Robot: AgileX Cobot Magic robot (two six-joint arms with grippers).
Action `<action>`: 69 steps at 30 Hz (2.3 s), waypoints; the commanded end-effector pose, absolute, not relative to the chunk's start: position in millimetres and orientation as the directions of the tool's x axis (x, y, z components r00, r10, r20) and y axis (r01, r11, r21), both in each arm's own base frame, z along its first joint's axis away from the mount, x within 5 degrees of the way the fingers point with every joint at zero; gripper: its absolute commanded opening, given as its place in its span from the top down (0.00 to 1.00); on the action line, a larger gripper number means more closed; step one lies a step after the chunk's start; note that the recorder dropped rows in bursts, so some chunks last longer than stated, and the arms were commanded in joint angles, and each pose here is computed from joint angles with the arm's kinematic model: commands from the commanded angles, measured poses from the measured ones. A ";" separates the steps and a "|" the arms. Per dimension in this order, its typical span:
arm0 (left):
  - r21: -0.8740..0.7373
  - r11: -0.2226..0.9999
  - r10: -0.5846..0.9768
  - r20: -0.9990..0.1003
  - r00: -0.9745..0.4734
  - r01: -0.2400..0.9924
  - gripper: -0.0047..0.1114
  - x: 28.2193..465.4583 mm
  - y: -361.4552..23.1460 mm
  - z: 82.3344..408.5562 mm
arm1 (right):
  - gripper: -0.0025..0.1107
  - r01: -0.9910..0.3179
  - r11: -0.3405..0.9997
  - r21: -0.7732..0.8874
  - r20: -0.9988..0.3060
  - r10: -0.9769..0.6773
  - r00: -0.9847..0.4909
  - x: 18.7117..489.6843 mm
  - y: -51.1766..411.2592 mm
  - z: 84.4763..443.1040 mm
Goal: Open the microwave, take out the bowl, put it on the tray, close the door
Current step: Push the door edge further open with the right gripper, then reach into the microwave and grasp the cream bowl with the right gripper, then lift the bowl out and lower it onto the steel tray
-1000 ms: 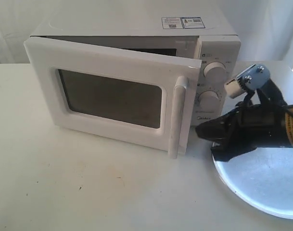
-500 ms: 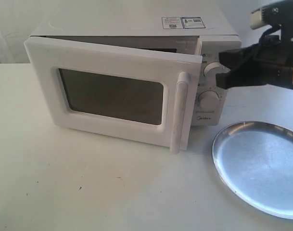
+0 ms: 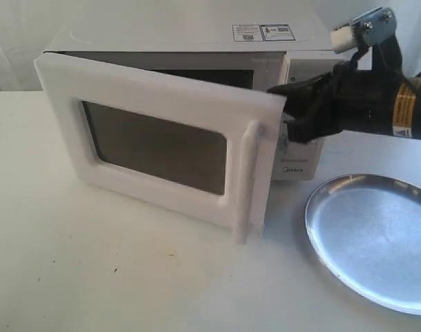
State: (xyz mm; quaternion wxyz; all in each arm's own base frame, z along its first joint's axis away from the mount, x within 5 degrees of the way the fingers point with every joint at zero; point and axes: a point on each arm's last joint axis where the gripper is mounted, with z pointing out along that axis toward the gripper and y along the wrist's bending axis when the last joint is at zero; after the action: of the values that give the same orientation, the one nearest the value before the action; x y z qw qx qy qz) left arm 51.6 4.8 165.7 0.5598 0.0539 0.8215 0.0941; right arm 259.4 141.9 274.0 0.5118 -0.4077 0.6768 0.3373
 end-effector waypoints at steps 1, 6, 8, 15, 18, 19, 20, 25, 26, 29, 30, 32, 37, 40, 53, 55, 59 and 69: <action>0.204 0.979 0.186 -0.913 -0.364 -0.013 0.96 51.5 4.2 166.4 | 0.98 -0.997 -0.003 -0.073 -0.977 -0.202 0.072 224.3 152.9 284.3; 0.204 0.979 0.186 -0.913 -0.364 -0.013 0.96 51.5 4.2 166.4 | 0.98 -0.960 0.269 0.073 -0.987 -0.120 -0.109 246.4 150.7 290.3; 0.204 0.979 0.186 -0.913 -0.364 -0.013 0.96 51.5 4.2 166.4 | 0.96 -0.931 0.350 0.105 -0.982 -0.113 -0.153 253.0 148.3 287.1; 0.204 0.979 0.186 -0.913 -0.364 -0.013 0.96 51.5 4.2 166.4 | 0.55 -0.916 0.374 0.149 -0.962 -0.159 -0.221 266.1 177.6 244.7; 0.204 0.979 0.186 -0.913 -0.364 -0.013 0.96 51.5 4.2 166.4 | 0.34 -0.922 0.377 0.091 -0.980 -0.131 -0.150 271.2 203.6 226.2; 0.204 0.979 0.186 -0.913 -0.364 -0.013 0.96 51.5 4.2 166.4 | 0.31 -0.927 0.372 0.051 -0.985 -0.137 -0.109 272.3 214.2 219.5; 0.204 0.979 0.186 -0.913 -0.364 -0.013 0.96 51.5 4.2 166.4 | 0.31 -0.933 0.359 -0.009 -0.987 -0.155 -0.050 273.7 225.0 213.3; 0.204 0.979 0.186 -0.913 -0.364 -0.013 0.96 51.5 4.2 166.4 | 0.36 -0.905 0.256 -0.340 -0.910 -0.334 0.247 284.1 272.9 184.2; 0.204 0.979 0.186 -0.913 -0.364 -0.013 0.96 51.5 4.2 166.4 | 0.36 -0.895 0.253 -0.367 -0.893 -0.365 0.263 288.5 281.6 180.8; 0.204 0.979 0.186 -0.913 -0.364 -0.013 0.96 51.5 4.2 166.4 | 0.36 -0.870 0.303 -0.388 -0.872 -0.426 0.240 309.1 301.2 180.7; 0.204 0.979 0.186 -0.913 -0.364 -0.013 0.96 51.5 4.2 166.4 | 0.36 -0.863 0.319 -0.392 -0.862 -0.454 0.224 316.1 304.3 178.8; 0.204 0.979 0.186 -0.913 -0.364 -0.013 0.96 51.5 4.2 166.4 | 0.36 -0.846 0.367 -0.387 -0.852 -0.494 0.176 331.4 310.5 178.4; 0.204 0.979 0.186 -0.913 -0.364 -0.013 0.96 51.5 4.2 166.4 | 0.40 -0.827 0.442 -0.347 -0.839 -0.540 0.063 352.7 318.3 171.0; 0.204 0.979 0.186 -0.913 -0.364 -0.013 0.96 51.5 4.2 166.4 | 0.54 -0.830 0.444 -0.338 -0.830 -0.556 0.041 352.2 321.2 165.3; 0.204 0.979 0.186 -0.913 -0.364 -0.013 0.96 51.5 4.2 166.4 | 0.98 -0.840 0.363 -0.404 -0.779 -0.618 0.107 303.9 350.7 197.9; 0.204 0.979 0.186 -0.913 -0.364 -0.013 0.96 51.5 4.2 166.4 | 0.98 -0.835 0.350 -0.425 -0.759 -0.641 0.117 285.8 352.5 213.8; 0.204 0.979 0.186 -0.913 -0.364 -0.013 0.96 51.5 4.2 166.4 | 0.98 -0.800 0.272 -0.534 -0.609 -0.781 0.141 251.2 343.2 235.3; 0.204 0.979 0.186 -0.913 -0.364 -0.013 0.96 51.5 4.2 166.4 | 0.98 -0.906 0.192 -0.377 0.045 -0.973 -0.225 192.5 240.9 212.5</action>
State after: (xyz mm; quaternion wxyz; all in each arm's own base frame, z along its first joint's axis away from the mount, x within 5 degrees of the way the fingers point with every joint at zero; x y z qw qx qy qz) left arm 51.6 4.8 165.7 0.5598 0.0537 0.8215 0.0940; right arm 204.0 260.8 218.8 0.1726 -0.6130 0.7596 -0.1321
